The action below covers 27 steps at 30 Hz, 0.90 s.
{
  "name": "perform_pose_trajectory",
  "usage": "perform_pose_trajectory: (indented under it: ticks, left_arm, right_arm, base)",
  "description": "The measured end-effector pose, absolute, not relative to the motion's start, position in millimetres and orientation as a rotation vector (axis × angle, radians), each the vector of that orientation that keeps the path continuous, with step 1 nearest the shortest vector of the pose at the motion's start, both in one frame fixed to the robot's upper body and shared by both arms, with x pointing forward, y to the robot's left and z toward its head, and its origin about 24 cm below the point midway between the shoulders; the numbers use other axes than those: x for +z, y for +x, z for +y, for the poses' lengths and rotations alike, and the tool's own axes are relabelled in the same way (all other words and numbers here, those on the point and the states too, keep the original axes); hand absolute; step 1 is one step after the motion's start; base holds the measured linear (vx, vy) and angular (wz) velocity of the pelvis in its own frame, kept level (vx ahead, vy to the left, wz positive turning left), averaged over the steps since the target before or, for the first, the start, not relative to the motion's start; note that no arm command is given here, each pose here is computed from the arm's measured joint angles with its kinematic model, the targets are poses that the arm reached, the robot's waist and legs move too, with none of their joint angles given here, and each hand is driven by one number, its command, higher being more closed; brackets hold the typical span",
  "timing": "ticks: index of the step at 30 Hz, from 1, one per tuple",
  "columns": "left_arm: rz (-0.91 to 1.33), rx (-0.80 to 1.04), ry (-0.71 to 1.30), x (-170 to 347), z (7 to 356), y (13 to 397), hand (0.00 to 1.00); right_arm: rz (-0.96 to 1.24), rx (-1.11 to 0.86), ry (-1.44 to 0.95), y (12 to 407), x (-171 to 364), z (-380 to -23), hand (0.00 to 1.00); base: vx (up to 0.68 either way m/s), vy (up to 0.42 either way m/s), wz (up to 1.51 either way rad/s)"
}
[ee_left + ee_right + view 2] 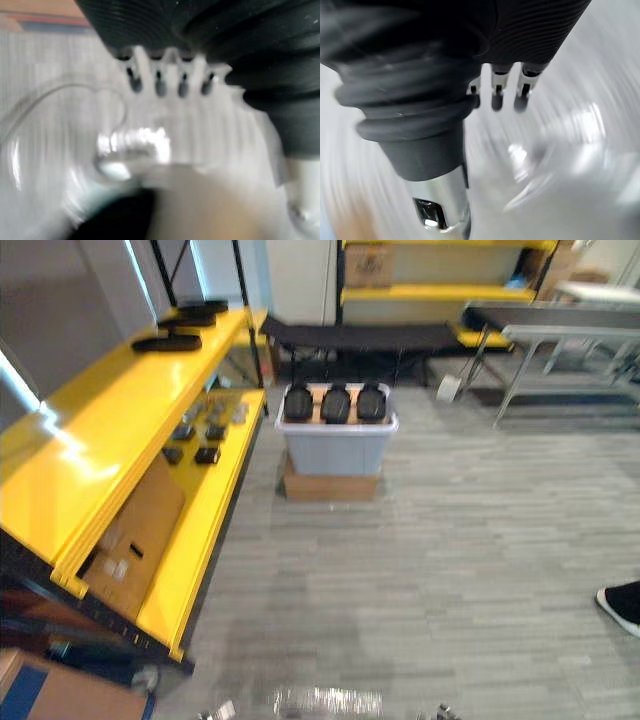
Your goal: Walk over and take plastic housings, then place them on the shelf
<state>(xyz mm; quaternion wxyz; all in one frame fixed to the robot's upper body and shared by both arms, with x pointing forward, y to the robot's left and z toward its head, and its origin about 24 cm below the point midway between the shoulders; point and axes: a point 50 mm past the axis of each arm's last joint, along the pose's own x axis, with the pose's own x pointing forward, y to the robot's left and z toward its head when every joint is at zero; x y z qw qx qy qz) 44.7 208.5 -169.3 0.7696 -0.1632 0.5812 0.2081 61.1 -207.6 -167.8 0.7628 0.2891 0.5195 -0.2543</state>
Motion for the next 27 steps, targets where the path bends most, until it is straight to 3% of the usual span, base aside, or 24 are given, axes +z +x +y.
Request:
perform_pose_trajectory:
  ticks: [8, 20, 27]
  left_arm:
    - [1.277, 0.507, -0.41, -171.8, 204.3, 41.1, 0.0]
    - [1.255, 0.508, -0.407, -170.5, 208.2, 47.7, 0.0]
    - [1.263, 0.481, -0.4, -171.1, 203.1, 48.9, 0.0]
  right_arm:
    - [1.139, -0.621, 0.723, 52.6, -171.0, -202.7, 0.0]
    - [1.1, -0.528, 0.672, 79.9, -168.5, -191.3, 0.0]
    - [1.121, -0.527, 0.643, 74.6, -169.1, -195.5, 0.0]
  base:
    - [0.12, 0.025, -0.01]
    - [0.01, 0.007, -0.03]
    - [-0.1, 0.029, 0.02]
